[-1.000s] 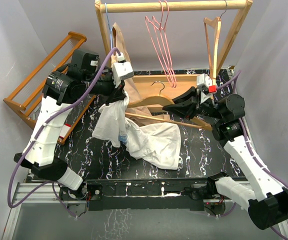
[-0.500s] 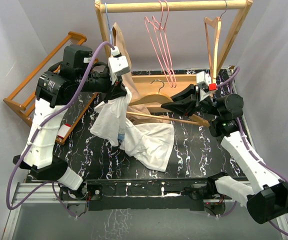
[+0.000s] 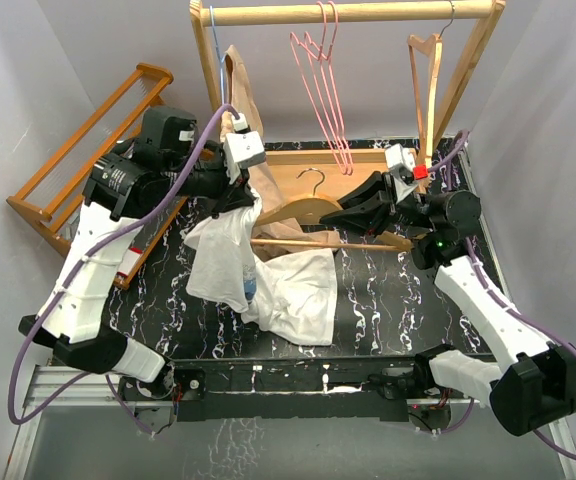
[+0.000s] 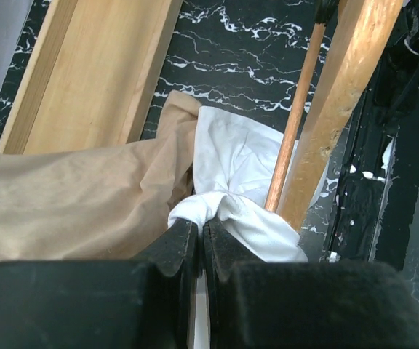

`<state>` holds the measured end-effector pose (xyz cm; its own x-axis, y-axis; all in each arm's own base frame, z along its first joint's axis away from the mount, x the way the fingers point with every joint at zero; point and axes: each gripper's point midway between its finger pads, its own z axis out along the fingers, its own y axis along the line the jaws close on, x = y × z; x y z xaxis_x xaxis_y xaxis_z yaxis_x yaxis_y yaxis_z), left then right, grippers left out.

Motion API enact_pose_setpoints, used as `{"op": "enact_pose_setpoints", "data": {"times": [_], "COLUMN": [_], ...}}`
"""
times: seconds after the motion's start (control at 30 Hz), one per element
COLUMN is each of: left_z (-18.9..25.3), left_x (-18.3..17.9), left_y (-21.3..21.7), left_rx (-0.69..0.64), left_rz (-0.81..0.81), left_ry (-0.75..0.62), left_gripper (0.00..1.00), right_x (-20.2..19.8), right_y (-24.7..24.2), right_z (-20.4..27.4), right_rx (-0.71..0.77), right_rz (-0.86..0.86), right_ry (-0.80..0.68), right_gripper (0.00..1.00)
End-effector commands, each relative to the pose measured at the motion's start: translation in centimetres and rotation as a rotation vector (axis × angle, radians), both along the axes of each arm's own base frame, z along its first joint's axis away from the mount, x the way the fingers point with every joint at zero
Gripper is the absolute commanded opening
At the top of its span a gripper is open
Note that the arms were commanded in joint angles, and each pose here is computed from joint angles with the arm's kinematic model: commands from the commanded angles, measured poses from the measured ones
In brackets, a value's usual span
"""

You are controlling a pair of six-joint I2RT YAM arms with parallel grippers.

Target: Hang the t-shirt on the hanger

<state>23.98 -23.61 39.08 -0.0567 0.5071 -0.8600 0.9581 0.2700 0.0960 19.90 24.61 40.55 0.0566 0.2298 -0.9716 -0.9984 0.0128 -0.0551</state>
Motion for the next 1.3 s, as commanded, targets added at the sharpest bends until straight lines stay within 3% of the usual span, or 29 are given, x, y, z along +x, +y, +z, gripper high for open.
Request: {"op": "enact_pose_setpoints", "data": {"times": [0.0, 0.23, 0.5, 0.9, 1.1, 1.27], "left_z": [2.4, 3.5, 0.8, -3.6, -3.3, -1.5], "left_x": [0.3, -0.3, -1.3, 0.5, 1.3, 0.3], "left_y": [1.2, 7.4, 10.7, 11.4, 11.0, 9.9], "left_rx": [-0.018, 0.087, 0.197, 0.394, 0.444, 0.411], "left_rz": [0.053, 0.268, 0.36, 0.292, 0.23, 0.151], "left_ry": [-0.143, -0.34, -0.335, -0.347, -0.368, -0.335], "left_gripper": [0.0, 0.0, 0.0, 0.0, 0.0, 0.0], "right_x": [-1.1, -0.4, 0.5, 0.1, 0.8, 1.7], "right_y": [-0.1, -0.3, 0.1, 0.7, 1.2, 1.7], "right_z": [1.8, 0.7, -0.2, -0.1, -0.6, -0.7], "right_rx": [0.04, -0.014, -0.032, -0.058, -0.042, -0.022], "right_rz": [0.008, -0.061, -0.038, 0.055, 0.058, 0.041], "right_ry": [-0.065, -0.059, -0.017, -0.024, -0.011, -0.011], "right_gripper": [0.08, 0.08, 0.08, 0.08, 0.08, 0.08]}}
